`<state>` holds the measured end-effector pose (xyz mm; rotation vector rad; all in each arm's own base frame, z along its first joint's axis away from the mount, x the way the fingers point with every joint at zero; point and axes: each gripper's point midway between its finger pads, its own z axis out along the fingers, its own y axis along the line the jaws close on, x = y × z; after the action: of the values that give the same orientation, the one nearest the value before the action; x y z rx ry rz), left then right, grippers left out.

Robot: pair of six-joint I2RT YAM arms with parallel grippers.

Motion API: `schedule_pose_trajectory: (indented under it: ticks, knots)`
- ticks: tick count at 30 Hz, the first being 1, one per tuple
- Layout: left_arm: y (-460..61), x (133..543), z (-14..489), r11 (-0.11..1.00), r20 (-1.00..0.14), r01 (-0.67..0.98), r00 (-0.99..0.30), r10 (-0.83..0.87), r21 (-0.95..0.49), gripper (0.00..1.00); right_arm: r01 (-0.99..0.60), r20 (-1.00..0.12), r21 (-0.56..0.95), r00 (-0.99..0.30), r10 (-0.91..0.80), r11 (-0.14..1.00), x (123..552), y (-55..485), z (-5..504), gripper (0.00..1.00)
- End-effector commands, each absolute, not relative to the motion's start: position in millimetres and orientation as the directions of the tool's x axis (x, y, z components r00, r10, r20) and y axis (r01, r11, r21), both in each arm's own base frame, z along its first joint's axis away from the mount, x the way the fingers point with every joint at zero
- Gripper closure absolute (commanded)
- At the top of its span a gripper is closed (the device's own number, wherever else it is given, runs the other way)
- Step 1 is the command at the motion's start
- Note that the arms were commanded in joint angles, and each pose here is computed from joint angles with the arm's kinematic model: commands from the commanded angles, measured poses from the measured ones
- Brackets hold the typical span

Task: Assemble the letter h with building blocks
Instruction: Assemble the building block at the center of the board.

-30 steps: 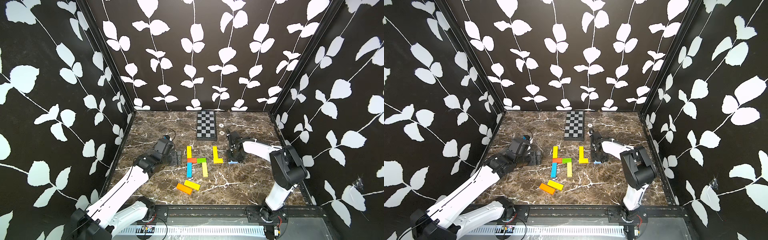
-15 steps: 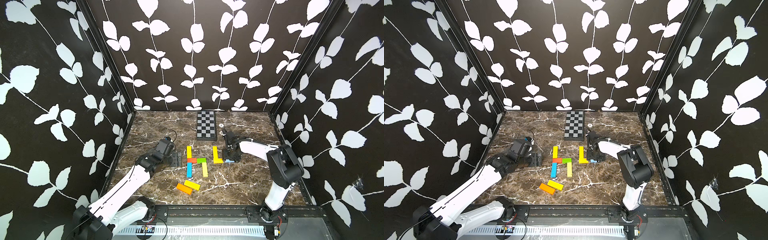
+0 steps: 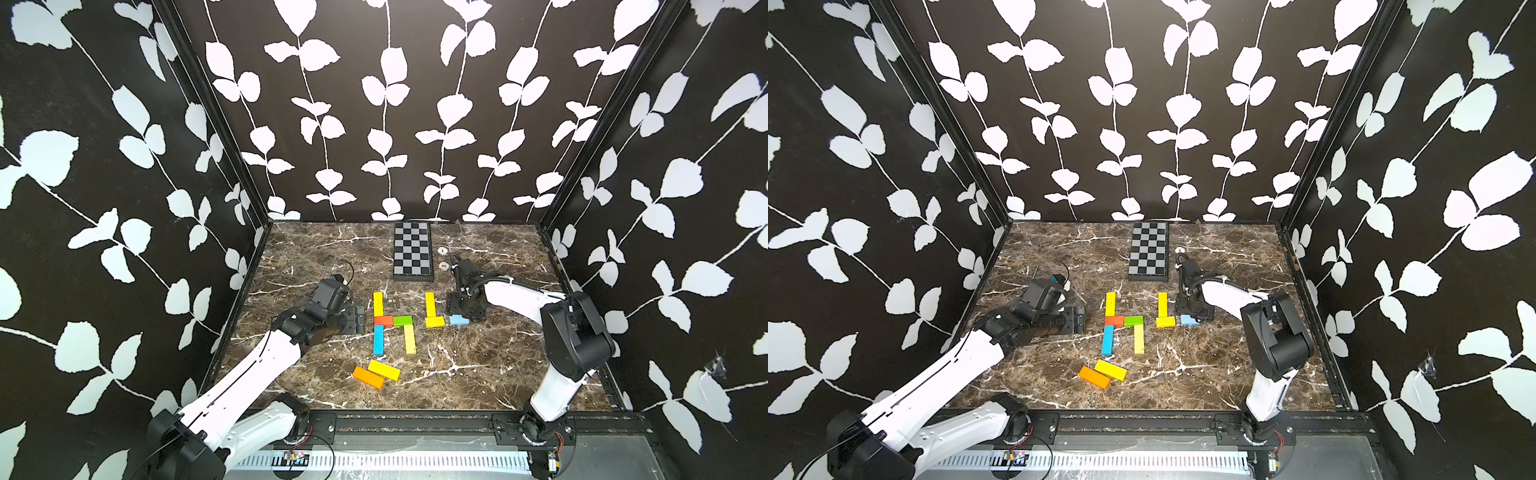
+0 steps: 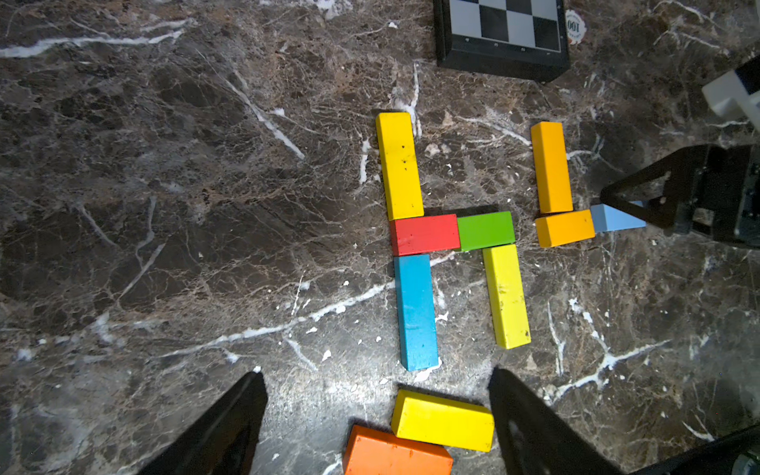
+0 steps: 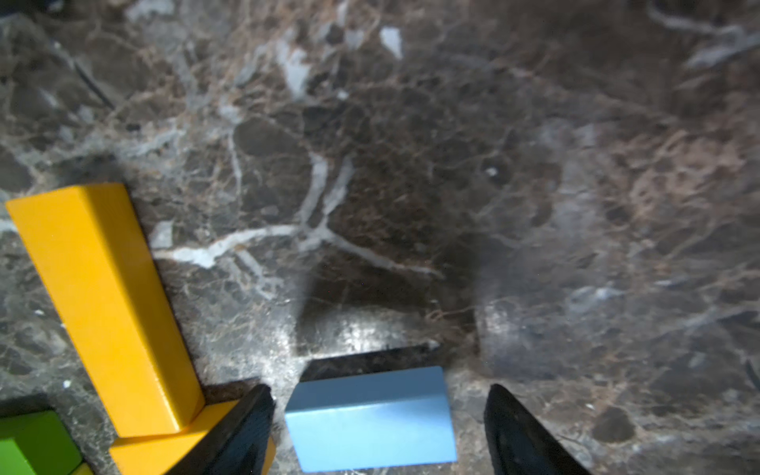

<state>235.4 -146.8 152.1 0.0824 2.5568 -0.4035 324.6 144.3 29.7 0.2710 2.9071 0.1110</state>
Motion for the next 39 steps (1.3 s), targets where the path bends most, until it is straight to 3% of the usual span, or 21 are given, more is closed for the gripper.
schedule_pose_trajectory:
  ticks: [1,8,15,39]
  knots:
    - [-149,235,145,0.949,-0.517,0.151,-0.856,-0.015,-0.278,0.14,0.245,-0.208,0.099,-0.943,0.261,0.965,326,132,29,0.25]
    - [-152,233,135,0.947,-0.494,0.151,-0.869,-0.009,-0.283,0.15,0.281,-0.174,0.119,-0.938,0.299,0.952,329,131,17,0.42]
    - [-153,234,131,0.947,-0.488,0.151,-0.873,-0.007,-0.285,0.15,0.325,-0.160,0.161,-0.923,0.349,0.932,325,142,9,0.51]
    - [-153,234,125,0.949,-0.480,0.150,-0.877,-0.002,-0.278,0.16,0.362,-0.143,0.186,-0.910,0.389,0.914,311,152,11,0.54]
